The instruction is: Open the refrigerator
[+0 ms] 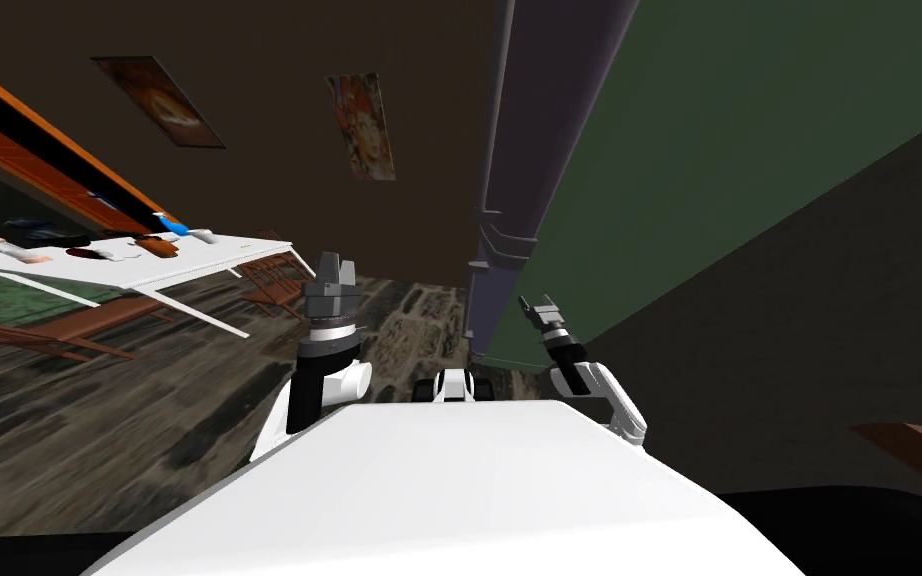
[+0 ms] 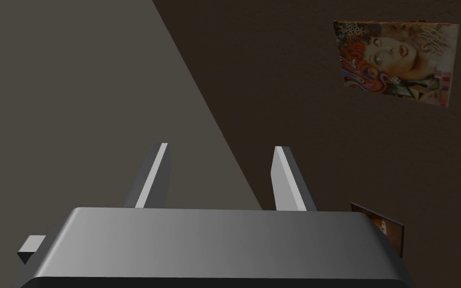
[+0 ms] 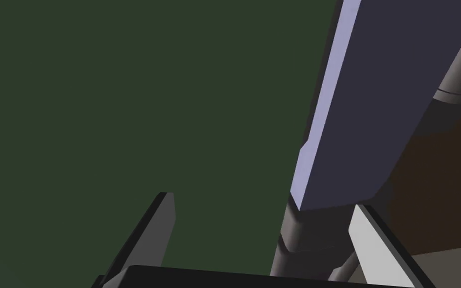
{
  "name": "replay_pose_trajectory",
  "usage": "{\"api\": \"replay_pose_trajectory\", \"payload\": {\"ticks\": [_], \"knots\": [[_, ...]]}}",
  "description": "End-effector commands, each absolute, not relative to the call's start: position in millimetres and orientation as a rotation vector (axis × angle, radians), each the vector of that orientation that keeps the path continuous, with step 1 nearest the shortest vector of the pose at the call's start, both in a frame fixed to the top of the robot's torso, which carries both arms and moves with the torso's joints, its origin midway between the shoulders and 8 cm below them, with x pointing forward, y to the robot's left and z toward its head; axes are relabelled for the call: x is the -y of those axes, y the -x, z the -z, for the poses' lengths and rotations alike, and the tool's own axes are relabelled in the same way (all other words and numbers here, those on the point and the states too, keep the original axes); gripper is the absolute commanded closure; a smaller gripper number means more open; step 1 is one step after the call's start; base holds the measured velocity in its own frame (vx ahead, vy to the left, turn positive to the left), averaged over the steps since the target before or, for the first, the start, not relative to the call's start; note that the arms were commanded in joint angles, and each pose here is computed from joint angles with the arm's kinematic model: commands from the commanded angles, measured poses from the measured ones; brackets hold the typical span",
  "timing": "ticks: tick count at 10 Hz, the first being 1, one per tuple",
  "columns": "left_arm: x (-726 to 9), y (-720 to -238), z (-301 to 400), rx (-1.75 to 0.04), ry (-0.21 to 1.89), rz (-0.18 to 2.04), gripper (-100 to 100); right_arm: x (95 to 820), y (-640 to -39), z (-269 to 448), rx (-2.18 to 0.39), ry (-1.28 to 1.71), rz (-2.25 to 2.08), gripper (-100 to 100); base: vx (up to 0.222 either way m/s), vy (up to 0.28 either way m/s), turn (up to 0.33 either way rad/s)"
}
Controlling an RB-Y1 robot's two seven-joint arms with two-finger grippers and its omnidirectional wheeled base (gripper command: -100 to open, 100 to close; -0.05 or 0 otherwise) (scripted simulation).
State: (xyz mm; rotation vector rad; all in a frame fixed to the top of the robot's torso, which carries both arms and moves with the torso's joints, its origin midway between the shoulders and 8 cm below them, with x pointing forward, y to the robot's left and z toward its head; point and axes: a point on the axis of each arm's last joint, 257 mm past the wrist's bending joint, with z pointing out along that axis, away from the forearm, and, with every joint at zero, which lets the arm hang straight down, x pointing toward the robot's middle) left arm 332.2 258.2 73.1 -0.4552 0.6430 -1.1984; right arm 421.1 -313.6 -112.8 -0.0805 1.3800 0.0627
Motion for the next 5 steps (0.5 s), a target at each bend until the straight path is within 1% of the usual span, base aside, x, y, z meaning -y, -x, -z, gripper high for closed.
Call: {"api": "replay_pose_trajectory", "payload": {"ticks": [1, 2, 4, 5], "knots": [[-258.2, -332.2, -73.1, -0.643, 0.455, 1.199, 0, 328.9, -428.5, 125.8, -1.417, 0.176, 0.089, -100, 0.1, 0.17, -0.062], [-258.2, -332.2, -73.1, -0.643, 0.455, 1.199, 0, 328.8, -428.5, 126.1, -1.417, 0.184, 0.097, -100, 0.091, 0.14, -0.04], [-258.2, -332.3, -73.1, -0.643, 0.455, 1.198, 0, 349.9, -435.4, 138.0, -1.447, 0.284, 0.259, -100, 0.091, 0.159, -0.11], [-258.2, -332.3, -73.1, -0.643, 0.455, 1.199, 0, 349.8, -435.4, 138.2, -1.446, 0.297, 0.273, -100, 0.054, 0.137, -0.062]]}}
